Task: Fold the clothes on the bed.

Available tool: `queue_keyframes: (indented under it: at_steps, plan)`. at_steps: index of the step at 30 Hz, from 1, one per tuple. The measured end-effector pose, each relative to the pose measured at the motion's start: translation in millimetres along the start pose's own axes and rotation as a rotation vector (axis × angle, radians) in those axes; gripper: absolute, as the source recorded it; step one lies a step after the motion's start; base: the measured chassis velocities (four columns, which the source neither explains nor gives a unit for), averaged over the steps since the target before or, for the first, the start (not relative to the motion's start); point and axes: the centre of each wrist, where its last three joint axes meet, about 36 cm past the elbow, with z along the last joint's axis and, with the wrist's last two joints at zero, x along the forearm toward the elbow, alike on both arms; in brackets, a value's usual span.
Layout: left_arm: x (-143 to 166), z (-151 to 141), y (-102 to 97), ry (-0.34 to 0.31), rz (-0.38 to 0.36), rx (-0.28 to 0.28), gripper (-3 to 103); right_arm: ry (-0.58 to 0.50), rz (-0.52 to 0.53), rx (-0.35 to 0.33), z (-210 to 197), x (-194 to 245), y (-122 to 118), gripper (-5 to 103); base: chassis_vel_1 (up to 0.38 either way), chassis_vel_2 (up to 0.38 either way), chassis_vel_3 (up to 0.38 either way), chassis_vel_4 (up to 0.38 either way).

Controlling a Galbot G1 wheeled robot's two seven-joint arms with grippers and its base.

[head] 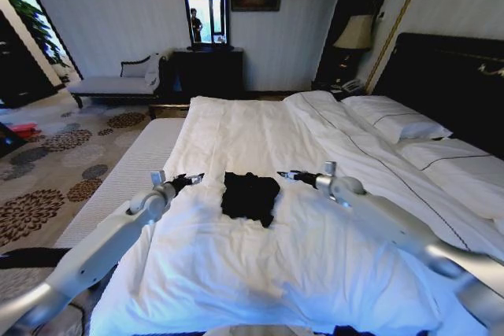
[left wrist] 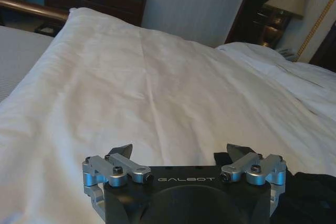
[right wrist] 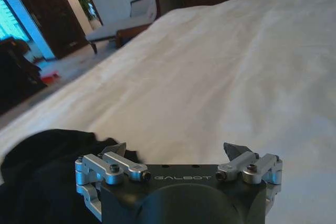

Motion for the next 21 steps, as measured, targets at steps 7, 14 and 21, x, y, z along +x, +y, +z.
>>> queue_keyframes:
  at_steps: [7,14,21]
  plan:
    - [24.3,31.8,-0.6,0.035,0.017,-0.038,100,0.022,0.01,0.058,-0.5,-2.1,-8.4,100,0.0,0.0,0.0,0.0]
    - [36.3,57.7,-1.8,0.056,0.014,-0.043,100,0.058,-0.003,0.069,5.6,-22.4,-0.8,100,0.0,0.0,0.0,0.0]
    - [44.3,68.2,-2.1,0.065,0.009,-0.043,100,0.087,0.004,0.074,16.1,-38.8,-0.2,100,0.0,0.0,0.0,0.0]
